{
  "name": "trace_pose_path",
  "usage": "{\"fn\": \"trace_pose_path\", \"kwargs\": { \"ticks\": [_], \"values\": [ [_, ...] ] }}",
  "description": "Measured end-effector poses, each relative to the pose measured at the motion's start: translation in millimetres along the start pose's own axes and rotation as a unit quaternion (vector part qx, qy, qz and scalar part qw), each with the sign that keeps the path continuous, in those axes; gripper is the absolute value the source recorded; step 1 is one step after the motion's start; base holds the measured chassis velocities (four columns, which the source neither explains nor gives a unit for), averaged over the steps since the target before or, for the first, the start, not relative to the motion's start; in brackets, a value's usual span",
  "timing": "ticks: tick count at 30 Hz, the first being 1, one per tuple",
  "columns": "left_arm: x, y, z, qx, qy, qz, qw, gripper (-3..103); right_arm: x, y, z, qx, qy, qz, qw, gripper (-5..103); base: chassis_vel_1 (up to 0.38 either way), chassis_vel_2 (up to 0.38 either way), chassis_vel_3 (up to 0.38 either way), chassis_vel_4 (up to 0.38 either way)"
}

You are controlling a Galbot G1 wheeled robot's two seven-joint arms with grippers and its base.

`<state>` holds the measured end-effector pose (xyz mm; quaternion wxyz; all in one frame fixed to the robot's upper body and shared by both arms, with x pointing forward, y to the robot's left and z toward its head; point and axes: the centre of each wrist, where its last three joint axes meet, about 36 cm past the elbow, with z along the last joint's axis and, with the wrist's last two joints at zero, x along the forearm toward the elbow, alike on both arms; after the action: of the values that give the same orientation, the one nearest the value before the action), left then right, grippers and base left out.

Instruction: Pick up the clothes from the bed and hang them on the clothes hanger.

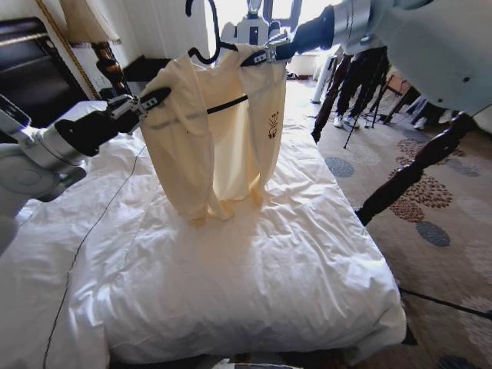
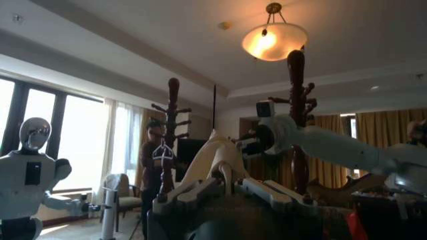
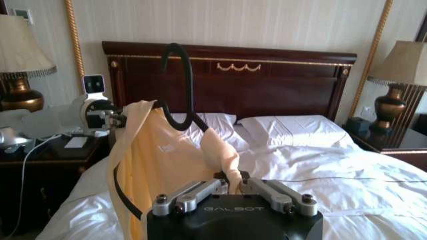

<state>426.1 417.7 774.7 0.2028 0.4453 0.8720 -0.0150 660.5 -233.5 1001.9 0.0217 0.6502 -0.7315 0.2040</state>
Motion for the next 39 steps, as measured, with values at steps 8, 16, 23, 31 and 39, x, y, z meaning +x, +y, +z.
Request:
{"fn": "trace_pose_path", "kwargs": {
  "ticks": [8, 16, 23, 31, 39],
  "values": [
    [-2, -2.5, -2, -0.003, -0.004, -0.020, 0.9998, 14, 4, 2, 2, 0.000, -0.006, 0.008, 1.000, 0, 0.000, 0.000, 0.000, 0.000],
    [-2, -2.7, -5, -0.006, -0.007, -0.020, 0.9998, 41, 12, 11, -1, -0.005, -0.040, 0.035, 0.999, 0, 0.000, 0.000, 0.000, 0.000],
    [-4, -2.7, -5, -0.004, -0.007, -0.021, 0.9997, 68, 19, 34, 9, -0.027, -0.066, 0.060, 0.996, 0, 0.000, 0.000, 0.000, 0.000],
    [-3, -2.0, -5, -0.001, -0.007, -0.026, 0.9997, 94, 25, 47, 12, -0.037, -0.073, 0.065, 0.994, 0, 0.000, 0.000, 0.000, 0.000],
    [-2, 0.0, -3, 0.002, -0.008, -0.031, 0.9995, 100, 22, 70, 27, -0.079, -0.132, 0.122, 0.981, 0, 0.000, 0.000, 0.000, 0.000]
  ]
}}
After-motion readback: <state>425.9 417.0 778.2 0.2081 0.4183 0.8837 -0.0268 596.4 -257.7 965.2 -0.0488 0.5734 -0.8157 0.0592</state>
